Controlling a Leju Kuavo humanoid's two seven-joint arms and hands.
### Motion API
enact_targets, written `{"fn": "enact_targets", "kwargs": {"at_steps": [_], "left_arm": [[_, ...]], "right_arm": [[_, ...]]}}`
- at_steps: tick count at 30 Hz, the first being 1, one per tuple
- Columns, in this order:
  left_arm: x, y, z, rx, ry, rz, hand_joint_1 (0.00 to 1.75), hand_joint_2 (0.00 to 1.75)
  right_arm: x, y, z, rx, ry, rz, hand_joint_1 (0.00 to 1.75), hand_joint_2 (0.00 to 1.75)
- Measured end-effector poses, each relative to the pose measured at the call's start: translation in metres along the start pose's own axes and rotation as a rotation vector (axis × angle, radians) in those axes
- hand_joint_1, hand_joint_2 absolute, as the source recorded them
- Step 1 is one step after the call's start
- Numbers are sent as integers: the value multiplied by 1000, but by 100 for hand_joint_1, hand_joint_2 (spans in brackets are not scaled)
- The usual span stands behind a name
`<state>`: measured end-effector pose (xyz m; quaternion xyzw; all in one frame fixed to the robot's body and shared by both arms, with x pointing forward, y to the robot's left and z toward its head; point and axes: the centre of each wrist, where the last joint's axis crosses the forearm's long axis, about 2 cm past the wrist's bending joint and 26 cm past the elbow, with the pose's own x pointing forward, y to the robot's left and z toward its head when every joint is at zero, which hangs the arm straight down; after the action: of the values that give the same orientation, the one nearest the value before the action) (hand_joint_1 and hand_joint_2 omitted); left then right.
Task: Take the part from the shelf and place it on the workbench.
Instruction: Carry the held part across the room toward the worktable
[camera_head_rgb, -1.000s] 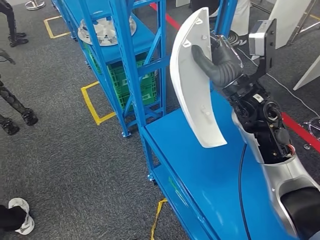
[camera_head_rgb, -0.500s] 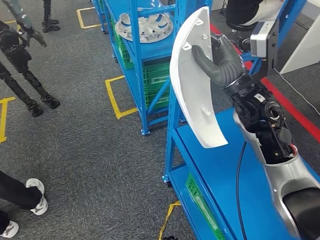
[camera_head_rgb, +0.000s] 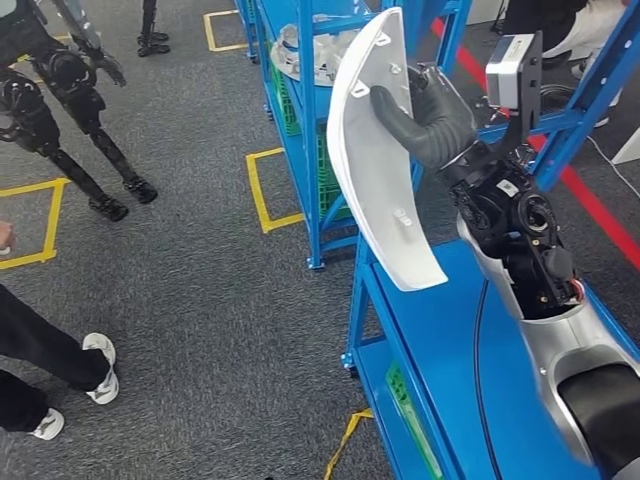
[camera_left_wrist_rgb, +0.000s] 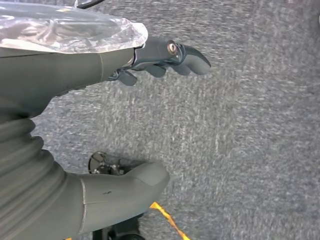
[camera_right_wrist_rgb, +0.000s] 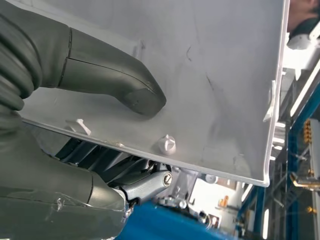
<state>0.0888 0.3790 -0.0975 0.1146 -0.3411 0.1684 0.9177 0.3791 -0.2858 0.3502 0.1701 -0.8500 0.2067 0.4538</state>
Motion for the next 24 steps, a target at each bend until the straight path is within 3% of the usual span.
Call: {"fn": "enact_targets", "kwargs": {"at_steps": [24], "left_arm": [[-1,1,0,12,14,-31,0,175]], "right_arm": [[-4,3,4,-16,18,-2,175,175]]}}
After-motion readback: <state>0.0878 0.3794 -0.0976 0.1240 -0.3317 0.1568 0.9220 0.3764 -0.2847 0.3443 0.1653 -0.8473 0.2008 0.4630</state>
